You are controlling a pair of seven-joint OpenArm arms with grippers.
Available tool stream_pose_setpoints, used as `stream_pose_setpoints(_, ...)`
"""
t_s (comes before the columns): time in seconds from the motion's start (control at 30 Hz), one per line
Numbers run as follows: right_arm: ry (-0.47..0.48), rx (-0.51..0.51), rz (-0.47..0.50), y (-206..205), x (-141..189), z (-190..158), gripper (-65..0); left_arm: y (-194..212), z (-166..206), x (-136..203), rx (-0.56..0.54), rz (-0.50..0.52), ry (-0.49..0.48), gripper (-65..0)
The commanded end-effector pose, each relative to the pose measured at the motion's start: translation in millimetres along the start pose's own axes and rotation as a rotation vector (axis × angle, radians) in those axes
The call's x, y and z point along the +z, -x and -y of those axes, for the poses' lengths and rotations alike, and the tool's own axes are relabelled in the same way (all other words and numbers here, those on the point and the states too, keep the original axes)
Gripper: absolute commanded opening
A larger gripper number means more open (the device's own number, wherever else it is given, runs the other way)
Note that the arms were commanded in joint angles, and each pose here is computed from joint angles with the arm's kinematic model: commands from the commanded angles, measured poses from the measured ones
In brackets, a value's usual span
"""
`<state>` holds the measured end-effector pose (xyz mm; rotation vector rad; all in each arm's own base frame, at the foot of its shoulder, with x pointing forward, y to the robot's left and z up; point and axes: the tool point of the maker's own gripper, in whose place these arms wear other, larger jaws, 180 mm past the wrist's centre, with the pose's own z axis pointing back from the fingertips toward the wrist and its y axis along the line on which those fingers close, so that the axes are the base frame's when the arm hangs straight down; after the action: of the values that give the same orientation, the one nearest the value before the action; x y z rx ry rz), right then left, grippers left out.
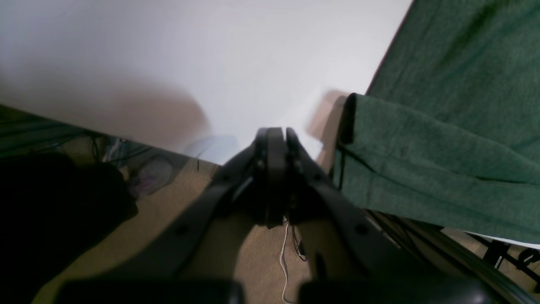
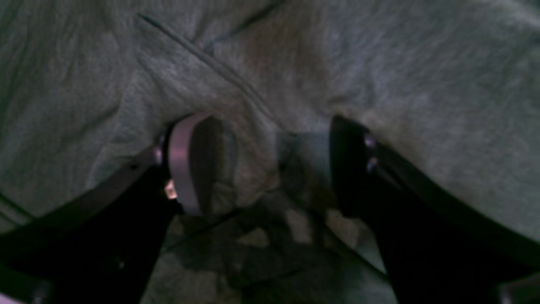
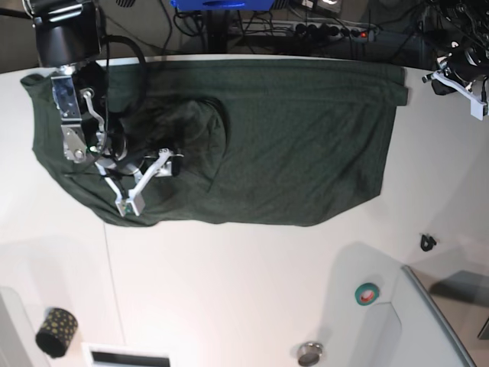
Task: Layout the t-shirt on the table in an organized manner, then fold the t-shirt properly
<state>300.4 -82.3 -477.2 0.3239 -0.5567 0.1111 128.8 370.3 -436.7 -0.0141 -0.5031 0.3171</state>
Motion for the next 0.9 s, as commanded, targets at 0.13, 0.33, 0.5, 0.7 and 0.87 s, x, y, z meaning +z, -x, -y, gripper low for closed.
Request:
stream_pose_setpoints(0.13, -0.037, 0.051, 0.133, -36.6, 24.1, -19.3, -25.2, -10.2, -4.5, 4.8, -0.02, 0.029, -0.007, -65.0)
stream_pose_setpoints(0.33, -0.04, 0.038, 0.108, -28.3, 18.8, -20.3, -25.4, -10.2, -4.5, 4.8, -0.02, 0.029, -0.007, -65.0)
stream_pose_setpoints(0.5, -0.031, 0.019, 0.065, -14.5, 10.5, -14.0, -25.4, -6.4, -4.6, 2.7, -0.012, 0.02, -0.002, -65.0)
stream_pose_setpoints(0.7, -0.032, 0.017, 0.064, -13.8, 9.9, -14.4, -25.4, 9.8, -4.0, -7.3, 0.032, -0.022, 0.021, -65.0)
stream_pose_setpoints(0.87, -0.028, 0.009, 0.044, -6.7, 6.8, -11.9, -25.4, 8.5, -4.6, -5.4, 0.025, -0.018, 0.017, -65.0)
